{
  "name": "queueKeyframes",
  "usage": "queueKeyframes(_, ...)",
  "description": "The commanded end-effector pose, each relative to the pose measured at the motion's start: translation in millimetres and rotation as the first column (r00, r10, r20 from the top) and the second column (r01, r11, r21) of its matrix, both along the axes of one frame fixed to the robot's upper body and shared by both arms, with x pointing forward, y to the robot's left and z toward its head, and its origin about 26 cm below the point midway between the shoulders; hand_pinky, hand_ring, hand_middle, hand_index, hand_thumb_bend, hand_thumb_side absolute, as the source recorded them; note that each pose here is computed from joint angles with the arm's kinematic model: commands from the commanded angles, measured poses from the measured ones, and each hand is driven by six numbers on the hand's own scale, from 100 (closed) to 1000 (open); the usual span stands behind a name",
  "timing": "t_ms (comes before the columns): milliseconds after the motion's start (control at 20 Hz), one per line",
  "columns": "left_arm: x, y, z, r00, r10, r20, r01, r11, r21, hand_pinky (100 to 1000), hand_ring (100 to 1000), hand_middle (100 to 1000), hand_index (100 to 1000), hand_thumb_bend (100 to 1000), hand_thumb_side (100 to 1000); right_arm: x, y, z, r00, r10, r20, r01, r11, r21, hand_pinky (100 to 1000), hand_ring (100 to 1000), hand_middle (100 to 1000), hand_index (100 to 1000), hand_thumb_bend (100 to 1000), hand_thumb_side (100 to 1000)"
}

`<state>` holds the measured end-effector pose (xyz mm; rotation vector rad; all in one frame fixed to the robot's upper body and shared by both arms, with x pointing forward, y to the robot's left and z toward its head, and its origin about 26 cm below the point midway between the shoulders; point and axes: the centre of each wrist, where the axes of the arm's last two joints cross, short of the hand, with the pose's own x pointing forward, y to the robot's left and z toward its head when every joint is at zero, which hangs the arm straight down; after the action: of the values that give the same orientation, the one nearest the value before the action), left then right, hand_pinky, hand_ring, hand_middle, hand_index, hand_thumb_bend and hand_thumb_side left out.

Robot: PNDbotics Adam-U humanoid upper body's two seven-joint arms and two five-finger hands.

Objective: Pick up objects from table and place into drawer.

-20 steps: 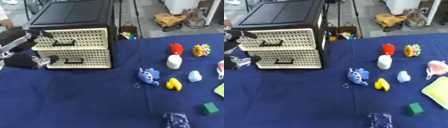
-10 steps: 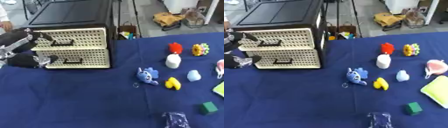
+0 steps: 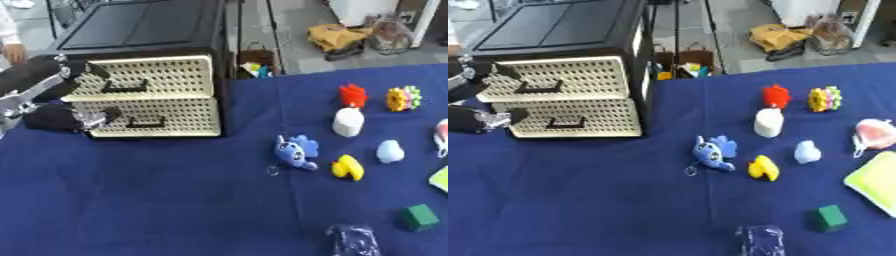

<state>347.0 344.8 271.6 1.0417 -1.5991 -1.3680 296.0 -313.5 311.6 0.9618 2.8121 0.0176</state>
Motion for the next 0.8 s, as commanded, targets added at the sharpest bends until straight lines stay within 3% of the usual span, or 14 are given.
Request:
queueKeyframes(50, -0.1, 3, 11.8, 0.999, -0.007, 0.042, 0.007, 1.000, 0.009, 100, 100, 100, 829, 476, 694, -4.1, 2, 9.2, 0.997, 0.042, 0.071, -0.042, 0.999, -0.005, 604, 728, 700, 724, 100, 1000)
queueKeyframes(800, 15.2, 16, 3.2, 1.000, 0.004, -0.024, -0.005, 1.000, -0.015, 100, 100, 100, 837, 459, 688, -4.0, 3, 12.0, 0.995, 0.052, 0.082, -0.051, 0.999, -0.004, 593, 724, 695, 721, 100, 1000)
